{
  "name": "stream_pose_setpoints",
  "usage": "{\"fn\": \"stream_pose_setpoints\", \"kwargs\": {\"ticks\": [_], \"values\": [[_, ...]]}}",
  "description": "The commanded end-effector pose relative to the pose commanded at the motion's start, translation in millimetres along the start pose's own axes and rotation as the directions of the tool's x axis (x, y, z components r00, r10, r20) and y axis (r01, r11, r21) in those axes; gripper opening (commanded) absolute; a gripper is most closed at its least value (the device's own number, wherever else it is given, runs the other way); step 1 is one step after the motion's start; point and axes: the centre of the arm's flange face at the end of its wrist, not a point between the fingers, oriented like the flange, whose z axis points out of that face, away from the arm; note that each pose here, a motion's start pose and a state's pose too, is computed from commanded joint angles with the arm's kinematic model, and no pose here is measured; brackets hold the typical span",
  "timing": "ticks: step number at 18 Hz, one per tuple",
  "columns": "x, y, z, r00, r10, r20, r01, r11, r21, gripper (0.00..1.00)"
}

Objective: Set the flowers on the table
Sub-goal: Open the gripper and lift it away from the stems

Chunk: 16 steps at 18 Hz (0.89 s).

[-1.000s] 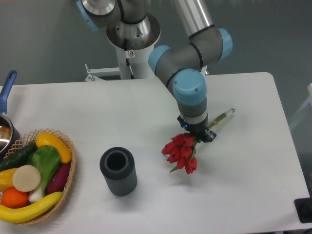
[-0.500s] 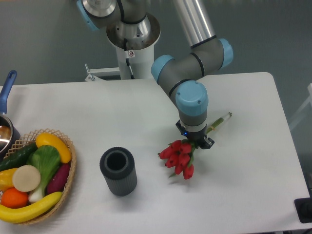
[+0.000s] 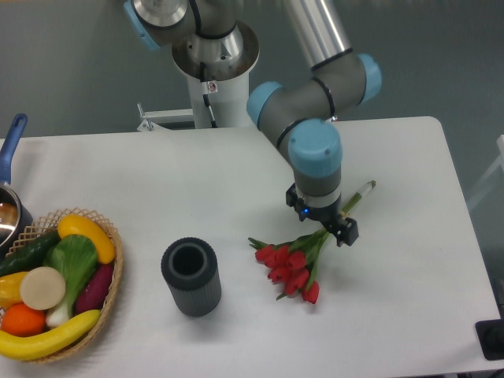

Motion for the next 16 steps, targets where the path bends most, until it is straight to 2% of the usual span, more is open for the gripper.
{"fn": "stream_pose_setpoints", "kwargs": {"ticks": [4,6,7,9,12,16], "values": [[-5.7,6.1,-57.6,0.997,-0.016,0.069,0.012,0.998,0.062,1.0],[-2.0,11.1,-80.8,0.998,-0.021,0.061,0.015,0.995,0.094,1.0],[-1.6,20.3,-92.9,0.998,-0.001,0.059,-0.005,0.995,0.104,1.0],[-0.3,38.0,-107.5,0.994,0.095,0.052,-0.099,0.99,0.099,1.0],[0.0,74.2,-122.7,0.987,0.16,0.007,-0.16,0.984,0.079,1.0],[-0.7,122.5,-132.5,0.967,0.256,0.014,-0.256,0.959,0.12,1.0]]}}
